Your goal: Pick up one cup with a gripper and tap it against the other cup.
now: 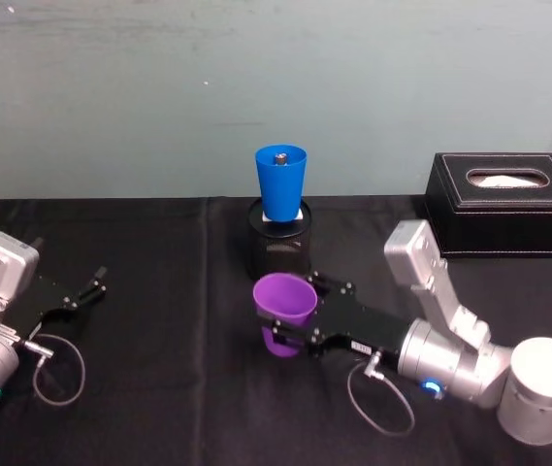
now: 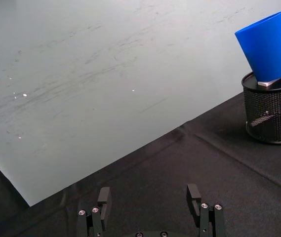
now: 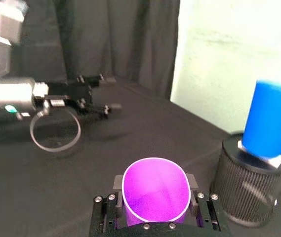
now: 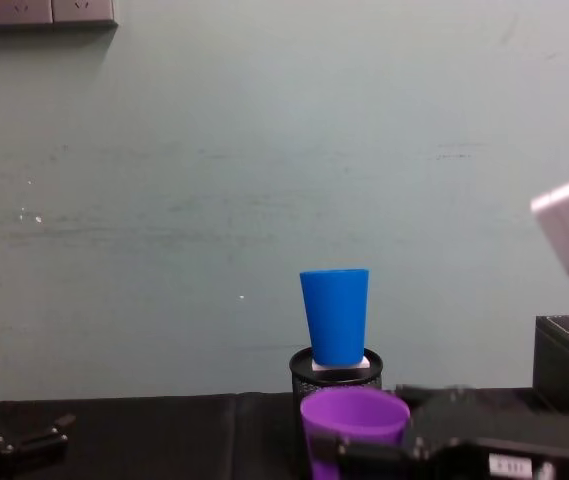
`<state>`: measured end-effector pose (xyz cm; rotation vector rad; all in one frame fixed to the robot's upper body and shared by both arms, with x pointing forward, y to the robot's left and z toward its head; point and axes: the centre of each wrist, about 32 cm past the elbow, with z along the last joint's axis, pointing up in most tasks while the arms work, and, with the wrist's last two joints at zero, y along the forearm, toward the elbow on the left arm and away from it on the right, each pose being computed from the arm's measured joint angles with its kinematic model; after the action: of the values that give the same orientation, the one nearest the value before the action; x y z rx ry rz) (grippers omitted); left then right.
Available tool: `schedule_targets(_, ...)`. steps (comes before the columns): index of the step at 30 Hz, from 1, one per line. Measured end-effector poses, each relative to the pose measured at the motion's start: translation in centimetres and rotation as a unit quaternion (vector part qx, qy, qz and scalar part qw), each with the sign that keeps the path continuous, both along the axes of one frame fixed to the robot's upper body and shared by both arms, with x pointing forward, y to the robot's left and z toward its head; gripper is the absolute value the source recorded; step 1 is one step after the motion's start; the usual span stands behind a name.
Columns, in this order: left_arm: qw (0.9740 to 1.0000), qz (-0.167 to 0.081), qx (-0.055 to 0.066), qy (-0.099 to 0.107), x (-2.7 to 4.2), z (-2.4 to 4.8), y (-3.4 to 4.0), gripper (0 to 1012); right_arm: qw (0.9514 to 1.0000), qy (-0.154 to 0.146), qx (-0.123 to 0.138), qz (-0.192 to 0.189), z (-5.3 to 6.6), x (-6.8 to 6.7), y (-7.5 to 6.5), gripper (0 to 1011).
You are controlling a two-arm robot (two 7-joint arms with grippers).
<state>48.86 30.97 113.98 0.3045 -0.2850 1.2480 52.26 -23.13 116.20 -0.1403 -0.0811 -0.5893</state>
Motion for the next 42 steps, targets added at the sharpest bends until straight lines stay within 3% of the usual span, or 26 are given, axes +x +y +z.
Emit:
schedule_targets(9, 1.0, 0.0, 0.0, 0.0, 0.0, 0.0, 0.0, 1000, 0.9998, -0.003, 0.01, 0.016, 5.2, 0.2, -0.5, 733)
schedule_targets(16, 1.0, 0.0, 0.0, 0.0, 0.0, 0.0, 0.0, 1000, 0.9997, 0.002, 0.006, 0.022, 7.9, 0.4, -1.0, 732)
schedule_targets(22, 1.0, 0.0, 0.0, 0.0, 0.0, 0.0, 0.0, 1000, 0.9996, 0.013, 0.003, 0.025, 9.0, 0.7, -1.1, 733)
schedule_targets(42, 1.0, 0.0, 0.0, 0.0, 0.0, 0.0, 0.0, 1000, 0.9992, 0.029, 0.007, 0.027, 9.5, 0.5, -1.0, 733)
